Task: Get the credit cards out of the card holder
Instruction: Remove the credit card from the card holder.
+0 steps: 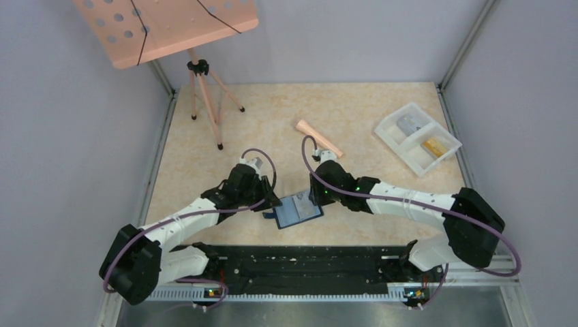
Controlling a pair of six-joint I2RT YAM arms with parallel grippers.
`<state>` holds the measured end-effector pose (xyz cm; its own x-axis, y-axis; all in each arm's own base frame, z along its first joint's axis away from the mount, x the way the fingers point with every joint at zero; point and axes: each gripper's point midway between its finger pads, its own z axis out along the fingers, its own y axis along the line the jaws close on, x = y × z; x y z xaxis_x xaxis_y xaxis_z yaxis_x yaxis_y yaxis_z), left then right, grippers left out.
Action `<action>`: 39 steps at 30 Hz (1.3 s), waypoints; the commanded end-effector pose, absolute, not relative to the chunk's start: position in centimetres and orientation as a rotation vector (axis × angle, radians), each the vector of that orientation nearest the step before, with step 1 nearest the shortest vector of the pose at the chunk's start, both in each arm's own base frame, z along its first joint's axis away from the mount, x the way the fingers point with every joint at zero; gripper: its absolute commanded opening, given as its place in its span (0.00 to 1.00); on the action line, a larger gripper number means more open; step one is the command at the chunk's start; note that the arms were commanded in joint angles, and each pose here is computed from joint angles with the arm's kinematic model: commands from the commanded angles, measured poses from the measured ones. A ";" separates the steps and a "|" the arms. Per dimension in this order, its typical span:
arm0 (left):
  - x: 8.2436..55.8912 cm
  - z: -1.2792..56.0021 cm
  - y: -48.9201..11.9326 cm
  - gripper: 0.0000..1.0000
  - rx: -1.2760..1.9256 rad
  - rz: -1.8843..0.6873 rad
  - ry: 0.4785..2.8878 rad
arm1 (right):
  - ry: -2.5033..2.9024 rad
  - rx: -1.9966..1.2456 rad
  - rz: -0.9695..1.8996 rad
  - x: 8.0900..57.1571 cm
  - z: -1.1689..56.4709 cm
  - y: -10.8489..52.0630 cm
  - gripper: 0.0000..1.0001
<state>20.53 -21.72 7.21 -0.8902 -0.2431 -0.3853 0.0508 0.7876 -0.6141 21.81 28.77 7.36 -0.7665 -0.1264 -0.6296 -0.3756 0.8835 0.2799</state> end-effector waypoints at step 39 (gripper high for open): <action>21.8 4.8 -24.8 0.39 -0.152 -1.066 2.493 | 2.494 -0.278 0.896 21.9 3.2 29.5 0.30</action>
